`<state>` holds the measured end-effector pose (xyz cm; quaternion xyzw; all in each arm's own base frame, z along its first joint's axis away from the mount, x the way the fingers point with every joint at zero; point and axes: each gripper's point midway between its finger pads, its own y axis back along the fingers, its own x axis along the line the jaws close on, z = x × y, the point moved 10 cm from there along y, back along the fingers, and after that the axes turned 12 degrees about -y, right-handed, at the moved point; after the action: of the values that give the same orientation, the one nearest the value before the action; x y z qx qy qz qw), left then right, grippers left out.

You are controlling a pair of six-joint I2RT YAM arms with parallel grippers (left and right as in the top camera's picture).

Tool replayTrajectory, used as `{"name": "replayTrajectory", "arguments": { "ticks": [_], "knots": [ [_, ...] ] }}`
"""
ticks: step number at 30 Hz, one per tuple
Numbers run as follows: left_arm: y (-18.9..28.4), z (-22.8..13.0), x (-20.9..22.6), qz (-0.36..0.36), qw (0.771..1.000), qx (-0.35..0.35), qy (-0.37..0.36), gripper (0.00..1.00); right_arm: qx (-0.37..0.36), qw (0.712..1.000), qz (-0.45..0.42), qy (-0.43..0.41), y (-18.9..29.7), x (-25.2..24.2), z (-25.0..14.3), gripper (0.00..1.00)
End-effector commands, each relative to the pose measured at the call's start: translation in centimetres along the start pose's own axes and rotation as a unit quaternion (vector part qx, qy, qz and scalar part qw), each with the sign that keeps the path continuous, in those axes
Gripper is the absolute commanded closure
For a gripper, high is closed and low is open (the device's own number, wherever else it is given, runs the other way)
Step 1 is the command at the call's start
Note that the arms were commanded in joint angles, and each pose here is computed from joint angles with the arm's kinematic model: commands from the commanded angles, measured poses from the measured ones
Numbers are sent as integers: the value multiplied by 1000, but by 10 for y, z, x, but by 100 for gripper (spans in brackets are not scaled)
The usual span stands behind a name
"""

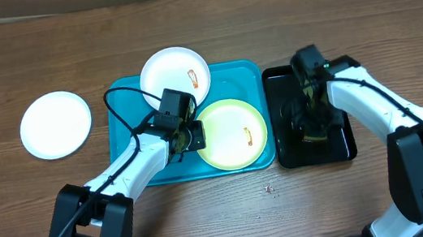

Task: Clean dirty plates on tray and stack at the side
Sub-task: 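Move right gripper down to the sponge in the black tray and grasp it, then rub the sponge in the black tray water with the right gripper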

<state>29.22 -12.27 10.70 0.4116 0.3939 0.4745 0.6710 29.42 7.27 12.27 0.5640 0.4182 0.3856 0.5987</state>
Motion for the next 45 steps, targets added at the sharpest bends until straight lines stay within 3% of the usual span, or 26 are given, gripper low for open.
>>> {"name": "replayTrajectory", "arguments": {
  "ticks": [1, 4, 5, 9, 15, 19, 20, 21, 23, 26, 31, 35, 38, 40, 42, 43, 44, 45],
  "knots": [
    [3, -3, 1, 7, 1000, 1, -6, 93, 12, 1000, -12, -5, -11, -7, -10, 43],
    [3, -3, 1, 9, 1000, 1, -6, 92, 22, 1000, -9, -4, -15, -8, -14, 89],
    [3, -2, 2, 13, 1000, 0, -6, 93, 25, 1000, -7, -4, -15, -8, -15, 96],
    [4, -5, 7, 45, 999, 7, -5, 96, 54, 998, 8, -3, -10, -7, -19, 96],
    [5, -10, 13, 81, 996, 19, 34, 94, 75, 997, -8, 1, 12, -7, -18, 77],
    [4, -10, 11, 74, 996, 20, 34, 74, 37, 999, -36, 2, 23, -9, -6, 62],
    [4, -11, 11, 73, 997, 21, 34, 73, 29, 999, -36, 1, 24, -9, -4, 52],
    [4, -11, 11, 73, 996, 21, 34, 72, 16, 999, -30, 0, 25, -6, 0, 30],
    [4, -11, 11, 73, 997, 21, 34, 71, 3, 1000, -20, -1, 26, -3, 5, 7],
    [4, -11, 11, 73, 997, 21, 34, 69, -3, 1000, -16, -2, 25, -2, 6, 1],
    [4, -11, 11, 73, 997, 21, 34, 68, -24, 1000, -6, -4, 16, 0, 10, 1],
    [4, -11, 11, 73, 997, 21, 34, 66, -44, 999, 6, -7, 1, 1, 10, 23],
    [4, -10, 11, 73, 997, 20, 34, 65, -47, 999, 8, -8, -10, 0, 7, 25],
    [4, -10, 11, 73, 997, 20, 34, 64, -51, 999, 14, -8, -13, 0, 6, 33],
    [4, -10, 11, 73, 997, 19, 34, 64, -50, 998, 32, -8, -14, 3, 7, 57],
    [4, -10, 11, 73, 997, 19, 34, 64, -49, 998, 43, -7, -14, 5, 7, 79],
    [4, -10, 11, 73, 997, 18, 34, 64, -46, 997, 55, -7, -14, 8, 8, 92],
    [4, -10, 11, 73, 997, 18, 34, 64, -42, 997, 67, -6, -13, 10, 8, 96]
  ]
}}
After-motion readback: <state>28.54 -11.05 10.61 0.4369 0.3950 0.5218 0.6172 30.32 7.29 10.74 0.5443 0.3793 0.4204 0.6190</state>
